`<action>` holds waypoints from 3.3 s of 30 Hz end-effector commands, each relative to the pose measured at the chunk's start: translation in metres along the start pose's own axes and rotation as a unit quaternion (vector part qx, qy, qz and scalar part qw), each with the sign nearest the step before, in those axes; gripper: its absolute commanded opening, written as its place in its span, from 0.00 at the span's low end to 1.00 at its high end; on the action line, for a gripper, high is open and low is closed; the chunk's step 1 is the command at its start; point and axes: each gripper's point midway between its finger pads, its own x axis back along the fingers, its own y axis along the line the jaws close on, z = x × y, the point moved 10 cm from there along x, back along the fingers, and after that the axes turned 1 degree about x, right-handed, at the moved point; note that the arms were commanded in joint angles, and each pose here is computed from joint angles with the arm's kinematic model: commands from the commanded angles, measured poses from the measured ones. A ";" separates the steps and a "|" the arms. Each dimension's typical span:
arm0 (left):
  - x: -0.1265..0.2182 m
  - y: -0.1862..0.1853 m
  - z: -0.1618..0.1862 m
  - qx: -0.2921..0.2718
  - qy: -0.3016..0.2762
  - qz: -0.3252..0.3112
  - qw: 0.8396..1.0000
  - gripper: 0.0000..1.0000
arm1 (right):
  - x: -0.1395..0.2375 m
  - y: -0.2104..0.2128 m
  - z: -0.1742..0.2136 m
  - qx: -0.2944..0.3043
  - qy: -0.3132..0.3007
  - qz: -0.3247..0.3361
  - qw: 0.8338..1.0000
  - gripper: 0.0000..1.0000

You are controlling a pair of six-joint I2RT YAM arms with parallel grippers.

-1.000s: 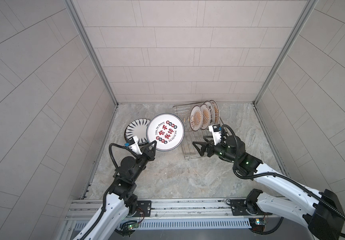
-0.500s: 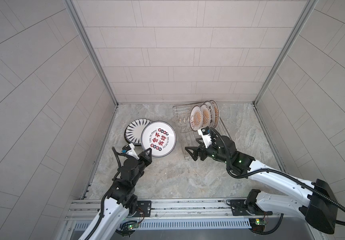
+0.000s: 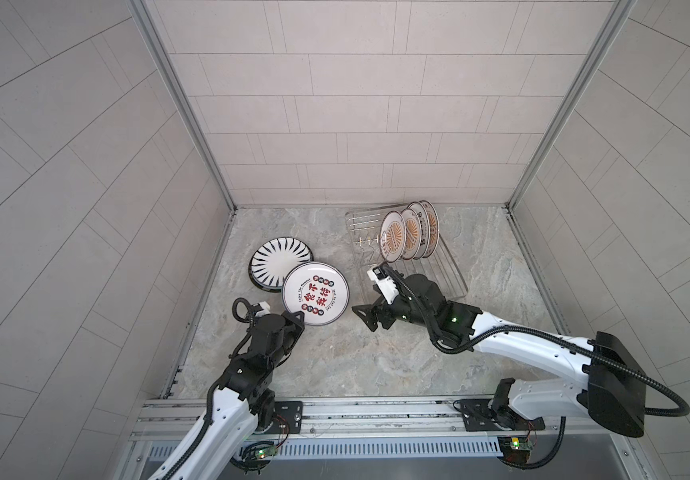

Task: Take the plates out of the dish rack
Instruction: 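Lower the plate to the table with the left gripper while the right withdraws, then open the left gripper, leaving the plate flat beside the striped plates, then reach the right gripper to the next plate in the rack while the left rises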

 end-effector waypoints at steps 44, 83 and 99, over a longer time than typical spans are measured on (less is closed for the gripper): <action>-0.045 0.031 0.019 0.091 0.066 -0.089 0.990 0.43 | -0.047 0.008 -0.008 0.025 0.042 0.103 0.994 0.92; -0.010 -0.054 -0.009 -0.098 -0.044 0.106 0.988 1.00 | 0.077 -0.092 -0.043 -0.078 -0.093 0.267 0.956 0.99; 0.002 -0.122 0.016 -0.251 0.027 0.357 0.899 1.00 | 0.052 -0.186 -0.085 -0.113 -0.032 0.392 0.912 0.51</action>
